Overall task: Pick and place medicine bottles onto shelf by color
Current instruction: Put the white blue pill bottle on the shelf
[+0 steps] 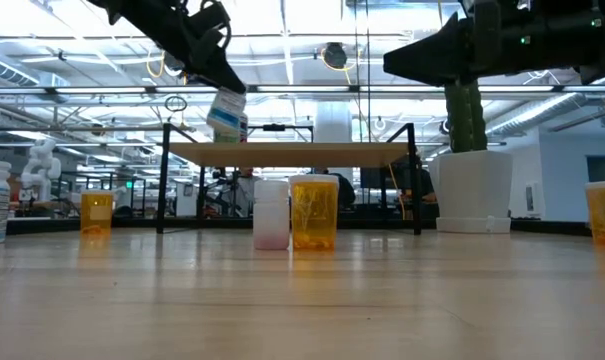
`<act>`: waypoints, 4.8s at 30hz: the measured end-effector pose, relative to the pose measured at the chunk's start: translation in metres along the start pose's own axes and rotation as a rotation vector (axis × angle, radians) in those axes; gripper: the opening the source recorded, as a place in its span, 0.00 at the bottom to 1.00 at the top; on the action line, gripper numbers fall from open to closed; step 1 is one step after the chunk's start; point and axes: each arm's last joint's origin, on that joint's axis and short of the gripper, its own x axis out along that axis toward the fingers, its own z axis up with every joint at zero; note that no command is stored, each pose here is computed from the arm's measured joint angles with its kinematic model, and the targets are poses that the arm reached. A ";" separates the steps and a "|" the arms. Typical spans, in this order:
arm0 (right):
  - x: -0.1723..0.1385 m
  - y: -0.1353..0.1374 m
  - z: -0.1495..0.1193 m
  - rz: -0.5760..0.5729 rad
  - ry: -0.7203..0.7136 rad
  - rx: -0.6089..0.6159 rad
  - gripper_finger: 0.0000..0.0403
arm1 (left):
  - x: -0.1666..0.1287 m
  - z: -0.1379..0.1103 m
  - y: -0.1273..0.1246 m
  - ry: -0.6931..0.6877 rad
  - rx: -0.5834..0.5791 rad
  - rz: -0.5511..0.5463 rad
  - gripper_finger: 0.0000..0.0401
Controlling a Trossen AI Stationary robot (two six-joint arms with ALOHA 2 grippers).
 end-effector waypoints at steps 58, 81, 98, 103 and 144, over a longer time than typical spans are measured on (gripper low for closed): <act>0.102 -0.058 0.049 0.082 0.143 0.090 0.61 | -0.029 -0.056 0.021 -0.258 0.094 0.104 0.65; 0.265 -0.150 0.044 0.209 0.119 0.152 0.02 | -0.044 -0.063 0.022 -0.171 0.108 0.187 0.65; 0.167 -0.130 0.051 0.245 0.171 0.115 0.03 | -0.062 -0.056 0.009 -0.259 -0.031 0.113 0.64; 0.119 -0.106 0.047 0.299 0.185 0.110 0.03 | -0.063 -0.048 -0.011 -0.355 -0.006 -0.129 0.62; 0.020 -0.021 -0.016 0.486 0.123 0.076 0.43 | -0.116 -0.067 -0.128 0.817 0.079 -0.251 0.61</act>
